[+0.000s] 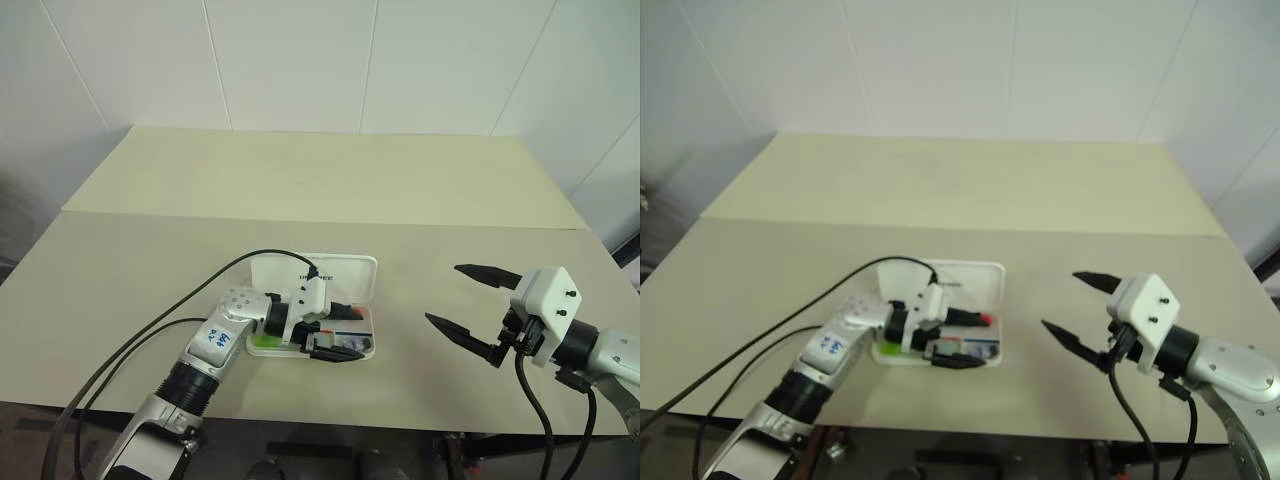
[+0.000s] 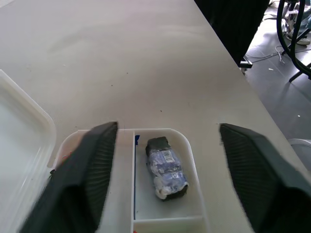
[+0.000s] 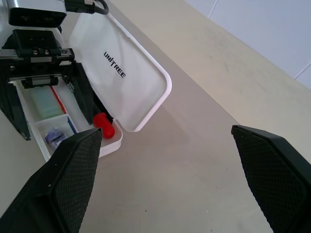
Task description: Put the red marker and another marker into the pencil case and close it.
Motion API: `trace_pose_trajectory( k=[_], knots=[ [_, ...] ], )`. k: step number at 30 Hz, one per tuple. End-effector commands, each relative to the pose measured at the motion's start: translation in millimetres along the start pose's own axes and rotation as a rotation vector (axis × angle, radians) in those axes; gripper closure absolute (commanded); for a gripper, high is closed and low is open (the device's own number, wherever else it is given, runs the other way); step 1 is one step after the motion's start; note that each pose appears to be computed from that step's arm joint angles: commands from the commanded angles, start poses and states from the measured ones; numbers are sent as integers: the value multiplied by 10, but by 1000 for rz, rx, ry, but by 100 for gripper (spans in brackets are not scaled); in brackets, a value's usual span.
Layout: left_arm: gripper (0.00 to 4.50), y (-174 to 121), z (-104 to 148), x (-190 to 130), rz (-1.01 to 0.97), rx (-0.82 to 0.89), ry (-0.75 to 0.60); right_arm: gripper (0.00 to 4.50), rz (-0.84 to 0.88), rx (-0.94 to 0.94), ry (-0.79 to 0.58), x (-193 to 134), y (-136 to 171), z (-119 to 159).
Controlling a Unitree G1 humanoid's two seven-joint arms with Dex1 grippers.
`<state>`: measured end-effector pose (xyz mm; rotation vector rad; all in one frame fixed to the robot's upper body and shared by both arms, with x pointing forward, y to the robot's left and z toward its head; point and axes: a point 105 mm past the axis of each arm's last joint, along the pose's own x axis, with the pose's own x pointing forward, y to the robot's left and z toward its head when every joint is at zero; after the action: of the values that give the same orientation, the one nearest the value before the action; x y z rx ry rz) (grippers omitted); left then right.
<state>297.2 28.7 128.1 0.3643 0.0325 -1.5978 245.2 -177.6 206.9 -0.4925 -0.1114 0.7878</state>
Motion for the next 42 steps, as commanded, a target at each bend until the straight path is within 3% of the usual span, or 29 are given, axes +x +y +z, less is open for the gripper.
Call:
trace_pose_trajectory(
  k=[1,15,18,24,30,36,42],
  knots=[
    [5,12,185,-17,-4,58,-55,0,1,-32,-38,19,12,105],
    [5,-9,614,-272,104,97,-204,0,36,-10,-56,126,3,40],
    [61,38,724,-408,180,103,-235,0,51,-7,-62,160,-12,22],
    [259,148,944,-719,341,135,-291,0,73,-19,-89,240,-81,30],
    [447,362,1198,-1159,498,155,-325,0,198,37,-165,277,-23,226],
    [447,630,1103,-1556,654,149,-216,0,259,49,-289,364,15,568],
    [447,869,631,-1854,771,79,2,0,316,64,-280,412,91,578]
  ],
)
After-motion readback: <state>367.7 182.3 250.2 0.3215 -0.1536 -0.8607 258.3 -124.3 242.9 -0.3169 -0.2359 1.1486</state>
